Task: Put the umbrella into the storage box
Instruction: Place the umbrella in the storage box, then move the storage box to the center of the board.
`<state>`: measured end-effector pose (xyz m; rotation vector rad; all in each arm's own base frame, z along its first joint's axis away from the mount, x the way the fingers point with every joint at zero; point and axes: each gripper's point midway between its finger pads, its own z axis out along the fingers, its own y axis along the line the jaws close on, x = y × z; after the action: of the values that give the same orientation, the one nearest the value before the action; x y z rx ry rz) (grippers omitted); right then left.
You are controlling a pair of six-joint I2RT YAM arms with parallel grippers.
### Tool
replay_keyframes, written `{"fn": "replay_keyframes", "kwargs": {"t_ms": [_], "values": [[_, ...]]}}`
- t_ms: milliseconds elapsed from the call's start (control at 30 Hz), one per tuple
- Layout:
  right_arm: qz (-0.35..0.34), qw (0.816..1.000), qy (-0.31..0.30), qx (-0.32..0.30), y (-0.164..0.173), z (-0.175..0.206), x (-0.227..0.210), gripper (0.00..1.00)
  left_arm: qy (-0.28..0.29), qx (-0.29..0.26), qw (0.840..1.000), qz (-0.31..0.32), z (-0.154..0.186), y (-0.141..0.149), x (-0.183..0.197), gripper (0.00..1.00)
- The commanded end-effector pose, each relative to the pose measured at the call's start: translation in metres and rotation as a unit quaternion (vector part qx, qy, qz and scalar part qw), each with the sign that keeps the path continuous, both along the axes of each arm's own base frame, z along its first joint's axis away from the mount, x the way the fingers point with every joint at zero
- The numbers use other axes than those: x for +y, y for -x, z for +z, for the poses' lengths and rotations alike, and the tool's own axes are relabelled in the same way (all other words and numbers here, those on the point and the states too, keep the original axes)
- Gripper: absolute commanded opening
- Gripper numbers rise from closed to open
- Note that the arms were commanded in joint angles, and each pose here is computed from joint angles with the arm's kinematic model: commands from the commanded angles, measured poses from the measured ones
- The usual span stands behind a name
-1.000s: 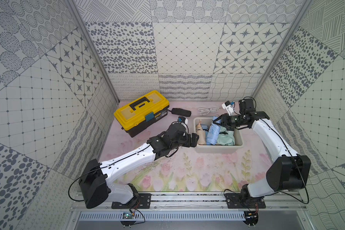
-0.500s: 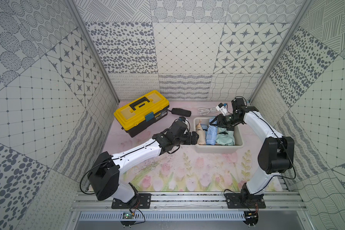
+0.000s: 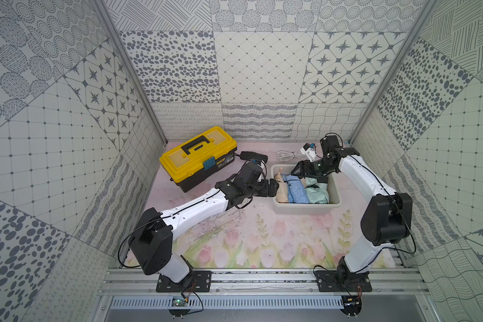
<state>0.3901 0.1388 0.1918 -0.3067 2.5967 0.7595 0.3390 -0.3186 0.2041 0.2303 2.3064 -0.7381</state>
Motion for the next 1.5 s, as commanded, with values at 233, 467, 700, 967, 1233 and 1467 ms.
{"fn": "replay_keyframes", "kwargs": {"t_ms": [233, 467, 700, 967, 1233, 1467], "values": [[-0.077, 0.976, -0.002, -0.205, 0.015, 0.067, -0.023, 0.74, -0.229, -0.164, 0.950, -0.131, 0.000, -0.066, 0.014, 0.97], [-0.120, 0.959, 0.006, -0.256, 0.022, 0.086, -0.038, 0.76, -0.352, -0.216, 0.881, -0.231, -0.034, -0.119, 0.012, 0.97], [-0.148, 0.956, 0.011, -0.252, 0.015, 0.085, -0.045, 0.77, -0.359, -0.202, 0.899, -0.150, -0.040, -0.186, 0.034, 0.99], [-0.167, 0.959, 0.006, -0.229, 0.001, 0.075, -0.046, 0.77, -0.297, -0.108, 0.947, -0.059, -0.052, -0.215, 0.028, 0.99], [-0.172, 0.960, 0.015, -0.221, -0.006, 0.067, -0.048, 0.77, -0.208, -0.107, 0.960, -0.155, -0.054, -0.179, -0.018, 0.88], [-0.178, 0.960, 0.018, -0.217, -0.003, 0.063, -0.052, 0.77, -0.118, -0.060, 0.974, -0.184, -0.044, -0.122, -0.036, 0.55]]}}
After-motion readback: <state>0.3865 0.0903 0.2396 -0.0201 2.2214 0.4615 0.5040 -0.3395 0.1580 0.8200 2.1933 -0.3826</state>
